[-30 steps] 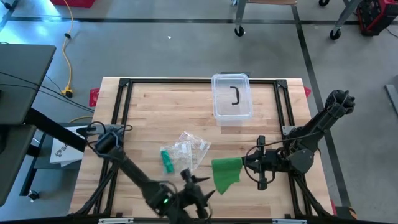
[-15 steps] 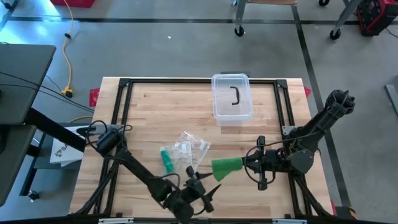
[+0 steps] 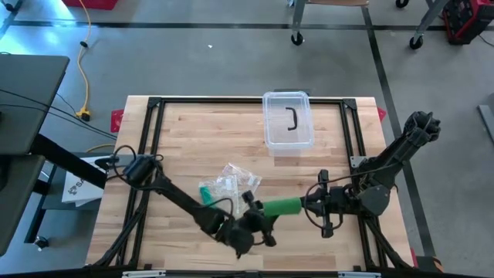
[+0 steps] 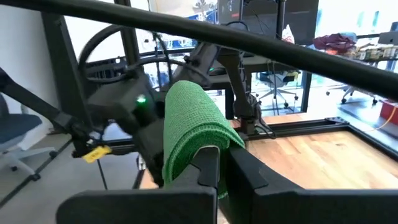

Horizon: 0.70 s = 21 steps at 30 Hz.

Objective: Roll bandage
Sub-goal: Roll the green bandage

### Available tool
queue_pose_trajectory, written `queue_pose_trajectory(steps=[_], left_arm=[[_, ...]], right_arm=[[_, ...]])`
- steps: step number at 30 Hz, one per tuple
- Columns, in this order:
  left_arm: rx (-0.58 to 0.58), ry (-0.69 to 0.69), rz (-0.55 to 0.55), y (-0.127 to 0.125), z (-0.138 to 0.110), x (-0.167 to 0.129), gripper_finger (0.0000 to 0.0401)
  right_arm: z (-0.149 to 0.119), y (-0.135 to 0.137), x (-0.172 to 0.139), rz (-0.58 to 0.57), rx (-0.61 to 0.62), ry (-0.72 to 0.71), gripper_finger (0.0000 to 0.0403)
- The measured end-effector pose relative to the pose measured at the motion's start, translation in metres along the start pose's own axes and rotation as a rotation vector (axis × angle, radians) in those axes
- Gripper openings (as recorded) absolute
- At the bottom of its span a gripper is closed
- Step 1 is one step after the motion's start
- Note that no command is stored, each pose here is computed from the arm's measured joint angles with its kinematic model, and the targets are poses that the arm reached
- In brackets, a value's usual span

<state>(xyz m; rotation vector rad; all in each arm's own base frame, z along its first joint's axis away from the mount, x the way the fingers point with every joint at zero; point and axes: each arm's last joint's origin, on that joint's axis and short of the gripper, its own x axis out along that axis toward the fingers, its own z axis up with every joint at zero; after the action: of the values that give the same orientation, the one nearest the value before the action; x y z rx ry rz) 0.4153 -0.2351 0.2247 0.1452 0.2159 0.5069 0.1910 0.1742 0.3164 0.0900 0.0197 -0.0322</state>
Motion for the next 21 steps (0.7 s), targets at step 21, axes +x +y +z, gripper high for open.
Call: queue_pose_trajectory(steps=[21], left_arm=[[0.559,-0.097,0.084,0.071,0.052,0.062,0.0001]], right_arm=[[-0.051,0.069,-0.009,0.382,0.017,0.077,0.0000]])
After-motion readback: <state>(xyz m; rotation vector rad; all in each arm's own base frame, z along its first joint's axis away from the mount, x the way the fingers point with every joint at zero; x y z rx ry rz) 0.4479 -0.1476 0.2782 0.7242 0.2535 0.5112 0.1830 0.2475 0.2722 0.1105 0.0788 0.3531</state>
